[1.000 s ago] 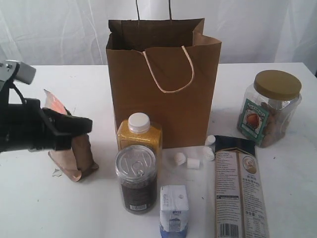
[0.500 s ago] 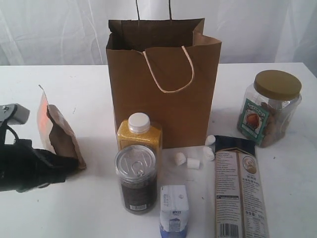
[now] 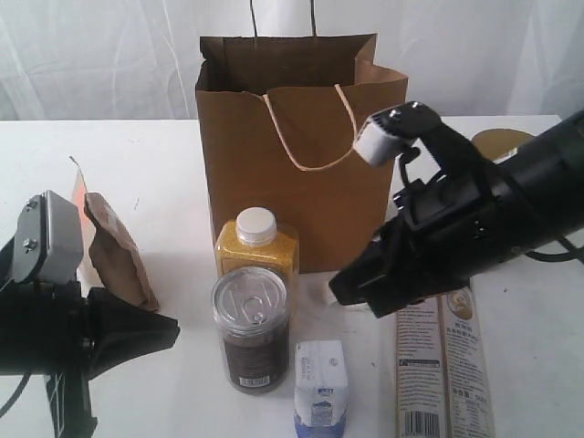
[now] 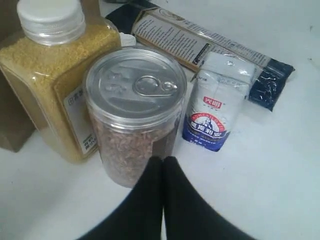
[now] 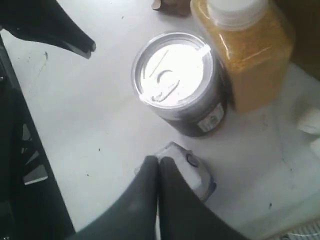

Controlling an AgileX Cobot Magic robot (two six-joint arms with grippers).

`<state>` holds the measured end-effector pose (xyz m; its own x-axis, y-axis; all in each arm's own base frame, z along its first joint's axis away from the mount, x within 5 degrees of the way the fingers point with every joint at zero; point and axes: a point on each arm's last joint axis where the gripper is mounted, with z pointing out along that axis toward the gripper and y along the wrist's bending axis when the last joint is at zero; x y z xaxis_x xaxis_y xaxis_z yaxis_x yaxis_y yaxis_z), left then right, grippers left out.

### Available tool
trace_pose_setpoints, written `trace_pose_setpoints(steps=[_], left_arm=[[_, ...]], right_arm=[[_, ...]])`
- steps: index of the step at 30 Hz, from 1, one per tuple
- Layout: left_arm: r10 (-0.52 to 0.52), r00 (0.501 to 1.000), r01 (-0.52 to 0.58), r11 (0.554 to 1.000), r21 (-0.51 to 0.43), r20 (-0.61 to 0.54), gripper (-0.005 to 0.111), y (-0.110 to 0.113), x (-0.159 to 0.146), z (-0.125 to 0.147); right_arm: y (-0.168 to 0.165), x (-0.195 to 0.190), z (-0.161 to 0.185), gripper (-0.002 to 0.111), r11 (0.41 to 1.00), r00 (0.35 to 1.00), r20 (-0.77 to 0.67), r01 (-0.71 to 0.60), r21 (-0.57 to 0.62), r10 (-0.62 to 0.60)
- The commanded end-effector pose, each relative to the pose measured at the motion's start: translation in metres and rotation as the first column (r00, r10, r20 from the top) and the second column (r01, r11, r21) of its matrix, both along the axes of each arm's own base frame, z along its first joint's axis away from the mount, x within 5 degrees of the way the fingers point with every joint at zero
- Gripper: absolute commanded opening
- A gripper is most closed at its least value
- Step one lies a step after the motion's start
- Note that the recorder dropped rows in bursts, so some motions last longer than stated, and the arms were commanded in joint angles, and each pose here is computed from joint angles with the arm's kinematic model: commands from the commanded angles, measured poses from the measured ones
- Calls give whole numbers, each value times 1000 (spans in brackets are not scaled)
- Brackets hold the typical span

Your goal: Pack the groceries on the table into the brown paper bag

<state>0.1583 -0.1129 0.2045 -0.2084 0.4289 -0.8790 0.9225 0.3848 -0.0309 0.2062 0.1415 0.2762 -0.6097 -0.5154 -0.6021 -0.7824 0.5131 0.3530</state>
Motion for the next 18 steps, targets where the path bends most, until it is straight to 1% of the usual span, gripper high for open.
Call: trace_pose_setpoints(steps=[1, 4, 6, 9, 12, 15, 18], left_arm=[[-41, 991, 33, 997, 66, 128, 9, 2, 2, -1], [1, 993, -15, 993, 115, 121, 28, 5, 7, -7], [18, 995, -30, 992, 123, 99, 45, 5, 10, -12], [14, 999, -18, 996, 83, 46, 67, 2, 11, -16], [14, 1000, -14, 1000, 18, -23, 84, -3, 14, -22], [35, 994, -39, 999, -29, -99, 92, -6, 18, -30], [-2, 988, -9, 998, -69, -157, 91, -11, 18, -37]], right_arm=[[25, -8, 1, 0, 999, 1000, 18, -10, 39, 9], [47, -10, -8, 0, 999, 999, 31, -20, 48, 19], [58, -7, -18, 0, 1000, 999, 47, -2, 27, 1], [62, 0, -27, 0, 997, 996, 32, 83, 6, -83], [58, 6, -29, 0, 985, 985, 33, 168, -27, -167], [54, 5, -29, 0, 981, 982, 39, 187, -56, -185], [51, 5, -30, 0, 973, 977, 23, 214, -90, -213]])
